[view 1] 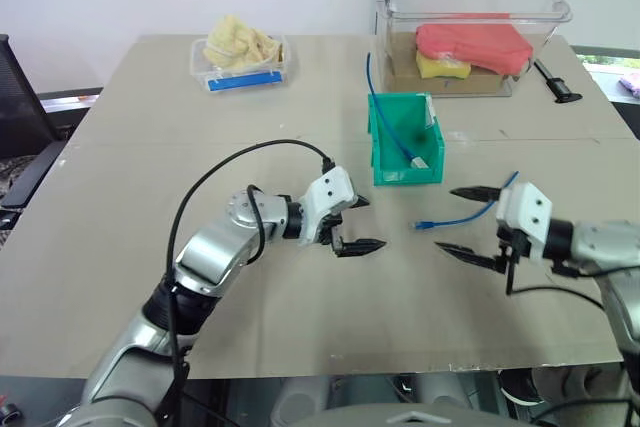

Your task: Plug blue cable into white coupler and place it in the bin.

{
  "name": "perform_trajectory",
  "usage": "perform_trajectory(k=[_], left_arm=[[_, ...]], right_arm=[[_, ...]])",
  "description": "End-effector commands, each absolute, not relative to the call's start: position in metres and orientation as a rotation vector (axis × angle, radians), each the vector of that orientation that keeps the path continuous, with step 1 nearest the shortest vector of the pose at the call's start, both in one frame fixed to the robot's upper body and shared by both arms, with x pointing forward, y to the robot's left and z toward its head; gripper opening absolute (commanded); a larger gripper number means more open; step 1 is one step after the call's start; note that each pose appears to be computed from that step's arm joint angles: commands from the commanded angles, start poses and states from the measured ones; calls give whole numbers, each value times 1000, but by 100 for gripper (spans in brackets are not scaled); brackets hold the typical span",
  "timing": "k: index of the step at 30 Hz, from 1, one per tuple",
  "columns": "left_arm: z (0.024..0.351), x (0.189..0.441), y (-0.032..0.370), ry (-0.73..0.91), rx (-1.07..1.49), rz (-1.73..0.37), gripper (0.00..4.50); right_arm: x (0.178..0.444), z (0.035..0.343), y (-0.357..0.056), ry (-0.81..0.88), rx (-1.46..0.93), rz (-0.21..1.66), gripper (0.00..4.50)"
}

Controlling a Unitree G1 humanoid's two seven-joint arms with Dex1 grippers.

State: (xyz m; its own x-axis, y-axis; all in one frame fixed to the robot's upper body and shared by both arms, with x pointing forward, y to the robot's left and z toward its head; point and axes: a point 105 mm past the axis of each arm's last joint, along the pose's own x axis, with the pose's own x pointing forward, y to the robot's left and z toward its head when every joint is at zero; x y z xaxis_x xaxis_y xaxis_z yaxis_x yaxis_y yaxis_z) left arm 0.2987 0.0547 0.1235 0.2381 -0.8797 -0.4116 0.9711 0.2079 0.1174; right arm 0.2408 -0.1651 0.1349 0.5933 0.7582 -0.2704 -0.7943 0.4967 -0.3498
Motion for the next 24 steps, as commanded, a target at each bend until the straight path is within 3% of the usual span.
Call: perform_trajectory(k=[1,10,13,20,21,24], left_arm=[[129,306,41,255,448,-1366,447],[126,317,2,275,537,-1476,447],[113,320,-2,325,573,-1477,364],[95,322,-5,384,618,-1488,32],[93,321,-5,386,623,-1494,7],[93,320,-4,367,629,-1506,7]], right_arm=[[225,139,-183,61,-467,774,439],[189,123,-194,109,-425,584,439],[186,125,-191,100,-423,560,450],[187,130,-184,78,-417,541,450],[187,131,-184,77,-414,538,450],[188,132,-182,77,-372,534,450]])
